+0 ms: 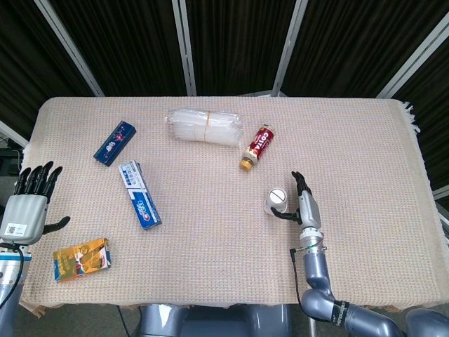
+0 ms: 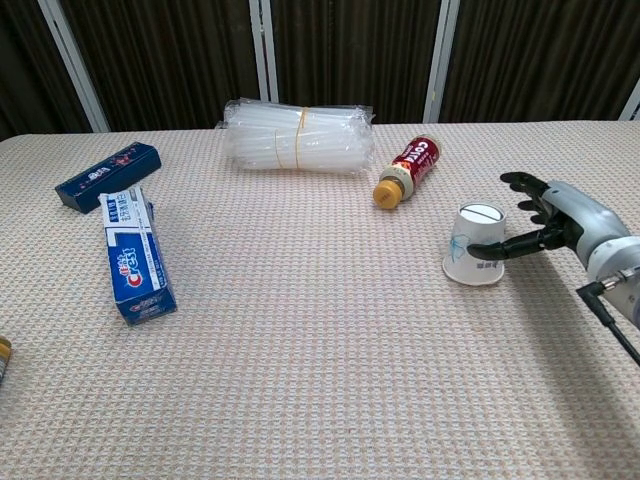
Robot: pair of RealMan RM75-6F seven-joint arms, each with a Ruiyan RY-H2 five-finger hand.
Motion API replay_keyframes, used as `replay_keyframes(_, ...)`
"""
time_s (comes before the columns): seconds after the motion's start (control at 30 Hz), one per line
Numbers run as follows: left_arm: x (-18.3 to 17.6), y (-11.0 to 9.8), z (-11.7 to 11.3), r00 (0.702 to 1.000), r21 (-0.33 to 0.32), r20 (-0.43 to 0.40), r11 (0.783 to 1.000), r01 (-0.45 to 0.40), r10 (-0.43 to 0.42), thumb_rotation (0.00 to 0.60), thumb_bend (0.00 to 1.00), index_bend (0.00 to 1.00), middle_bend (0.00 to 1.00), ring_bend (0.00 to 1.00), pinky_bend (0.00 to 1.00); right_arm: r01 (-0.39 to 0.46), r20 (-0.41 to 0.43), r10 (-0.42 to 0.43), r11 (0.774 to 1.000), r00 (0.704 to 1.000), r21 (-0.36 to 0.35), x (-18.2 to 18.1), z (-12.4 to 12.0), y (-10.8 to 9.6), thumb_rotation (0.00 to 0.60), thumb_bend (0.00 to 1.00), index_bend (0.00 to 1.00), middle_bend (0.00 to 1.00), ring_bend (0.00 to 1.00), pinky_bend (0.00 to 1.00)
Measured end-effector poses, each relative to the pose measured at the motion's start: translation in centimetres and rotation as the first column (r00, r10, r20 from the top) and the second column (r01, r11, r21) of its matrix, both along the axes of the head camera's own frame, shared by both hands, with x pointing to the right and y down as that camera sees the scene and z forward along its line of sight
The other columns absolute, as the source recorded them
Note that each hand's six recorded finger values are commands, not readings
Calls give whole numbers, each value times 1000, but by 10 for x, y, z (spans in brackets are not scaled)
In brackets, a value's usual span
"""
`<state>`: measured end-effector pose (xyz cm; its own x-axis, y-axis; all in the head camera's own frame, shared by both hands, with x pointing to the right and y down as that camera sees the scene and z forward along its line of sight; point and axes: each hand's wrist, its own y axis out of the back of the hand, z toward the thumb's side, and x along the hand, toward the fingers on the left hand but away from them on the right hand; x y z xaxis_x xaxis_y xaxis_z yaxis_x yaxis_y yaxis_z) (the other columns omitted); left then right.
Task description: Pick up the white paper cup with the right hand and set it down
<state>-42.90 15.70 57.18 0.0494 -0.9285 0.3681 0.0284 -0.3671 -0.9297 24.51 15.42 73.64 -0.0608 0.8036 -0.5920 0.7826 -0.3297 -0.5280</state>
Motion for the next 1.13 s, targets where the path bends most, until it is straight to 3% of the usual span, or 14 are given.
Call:
replay_keyframes(0.17,0,0,0,1000,-1,-1,1000,0,0,600,13,0,0,0,0,-13,-14,14,998,1000,65,5,-12,-6,600,143,0,0,0,0)
replay_keyframes(0.3,0,0,0,1000,-1,-1,1000,0,0,600,14,0,0,0,0,0,-25,4,988,1000,157,7,-33,-16,600,73,0,0,0,0)
replay_keyframes(0.47,0,0,0,1000,-2,-3,1000,1,-1,600,16,0,0,0,0,75,-78,-57,962,995,263,7,-66,-35,600,44,0,0,0,0)
replay_keyframes(0.57,0,0,0,1000,-2,-4,1000,1,-1,600,13,0,0,0,0,148,-164,-104,945,981,291,12,-84,-47,600,28,0,0,0,0)
replay_keyframes(0.67,0,0,0,1000,-2,-6,1000,1,-1,600,13,0,0,0,0,245,-300,-157,926,941,286,25,-100,-59,600,27,0,0,0,0)
replay_keyframes(0.73,0,0,0,1000,-1,-1,1000,-1,1,600,13,0,0,0,0,321,-409,-198,911,891,258,37,-111,-66,600,27,0,0,0,0)
replay_keyframes(0.9,-1,0,0,1000,0,0,1000,0,0,600,13,0,0,0,0,479,-645,-289,867,707,136,75,-130,-71,600,28,0,0,0,0)
replay_keyframes(0.93,-1,0,0,1000,0,1,1000,1,-1,600,13,0,0,0,0,493,-664,-301,862,685,118,80,-130,-67,600,28,0,0,0,0)
replay_keyframes(1.0,-1,-1,0,1000,1,-2,1000,7,-7,600,13,0,0,0,0,509,-681,-326,857,655,79,90,-126,-57,600,27,0,0,0,0)
replay_keyframes(1.13,0,-1,0,1000,4,-4,1000,11,-11,600,12,0,0,0,0,512,-688,-345,858,638,44,106,-122,-49,600,29,0,0,0,0)
